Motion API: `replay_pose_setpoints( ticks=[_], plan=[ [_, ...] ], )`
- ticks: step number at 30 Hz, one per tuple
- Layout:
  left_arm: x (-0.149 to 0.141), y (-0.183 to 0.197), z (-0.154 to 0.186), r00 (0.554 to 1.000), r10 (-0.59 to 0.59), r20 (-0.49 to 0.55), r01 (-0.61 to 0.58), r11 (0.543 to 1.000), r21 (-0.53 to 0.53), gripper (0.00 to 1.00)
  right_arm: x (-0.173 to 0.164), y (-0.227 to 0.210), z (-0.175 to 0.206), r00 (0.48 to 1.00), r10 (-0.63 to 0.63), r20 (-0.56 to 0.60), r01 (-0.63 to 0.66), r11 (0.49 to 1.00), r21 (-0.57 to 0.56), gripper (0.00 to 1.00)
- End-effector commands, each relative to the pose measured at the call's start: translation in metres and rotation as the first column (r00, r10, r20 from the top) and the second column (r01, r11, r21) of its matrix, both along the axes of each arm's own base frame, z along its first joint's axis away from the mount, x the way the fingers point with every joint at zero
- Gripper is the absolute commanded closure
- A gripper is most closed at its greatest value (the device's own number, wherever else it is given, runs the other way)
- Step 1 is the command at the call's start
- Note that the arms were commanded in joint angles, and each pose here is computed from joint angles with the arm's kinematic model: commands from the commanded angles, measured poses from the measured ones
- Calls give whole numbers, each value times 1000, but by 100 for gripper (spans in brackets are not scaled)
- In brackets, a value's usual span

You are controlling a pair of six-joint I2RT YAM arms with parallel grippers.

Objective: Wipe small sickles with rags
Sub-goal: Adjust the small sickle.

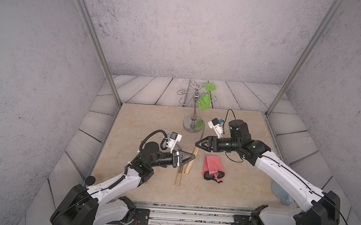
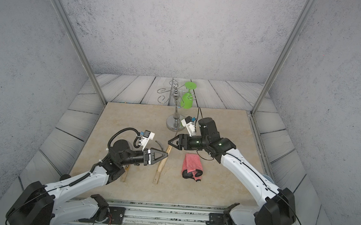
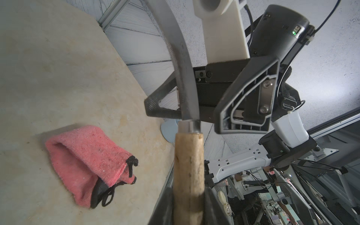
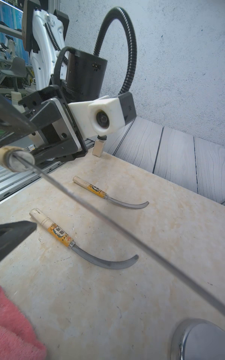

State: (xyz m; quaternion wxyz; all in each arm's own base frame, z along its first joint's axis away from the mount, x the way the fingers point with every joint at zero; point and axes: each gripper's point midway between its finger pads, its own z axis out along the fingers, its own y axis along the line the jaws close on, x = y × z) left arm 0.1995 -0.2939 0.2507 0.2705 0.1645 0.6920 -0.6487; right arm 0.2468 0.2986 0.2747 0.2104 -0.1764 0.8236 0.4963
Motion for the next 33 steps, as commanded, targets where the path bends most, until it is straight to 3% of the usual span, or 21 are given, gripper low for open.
replay_pose_setpoints(
  ticks=[1, 10, 15, 18, 19, 21, 23, 27, 33],
  plan=[
    [2, -5, 22, 997, -5, 75, 8, 999, -41, 100, -3, 9, -7, 999, 26, -20, -26, 1000, 13, 32],
    [5, -11, 26, 996, -11, 85, 15, 999, -44, 100, -7, 25, -18, 997, 66, -49, -66, 998, 12, 58],
    [6, -11, 27, 996, -8, 93, 12, 999, -35, 100, -8, 28, -19, 996, 75, -55, -74, 997, 18, 79],
    [8, -12, 24, 997, -8, 81, 10, 1000, -22, 100, -6, 28, -16, 997, 57, -48, -56, 998, 21, 86],
    [8, -13, 22, 997, -9, 75, 10, 1000, -14, 94, -5, 27, -15, 998, 43, -50, -42, 999, 21, 87],
    [7, -13, 19, 997, -12, 71, 13, 1000, -6, 71, -1, 25, -16, 998, 8, -59, -8, 1000, 12, 89],
    [6, -13, 16, 998, -13, 66, 13, 1000, 10, 63, 5, 22, -17, 996, -43, -76, 43, 999, -1, 91],
    [2, -13, 10, 997, -13, 74, 10, 999, 45, 57, 18, 16, -17, 981, -163, -107, 164, 986, -4, 93],
    [-1, -18, 2, 997, -29, 75, 24, 997, 75, 55, 27, 15, -3, 964, -232, -130, 239, 970, 46, 93]
  ],
)
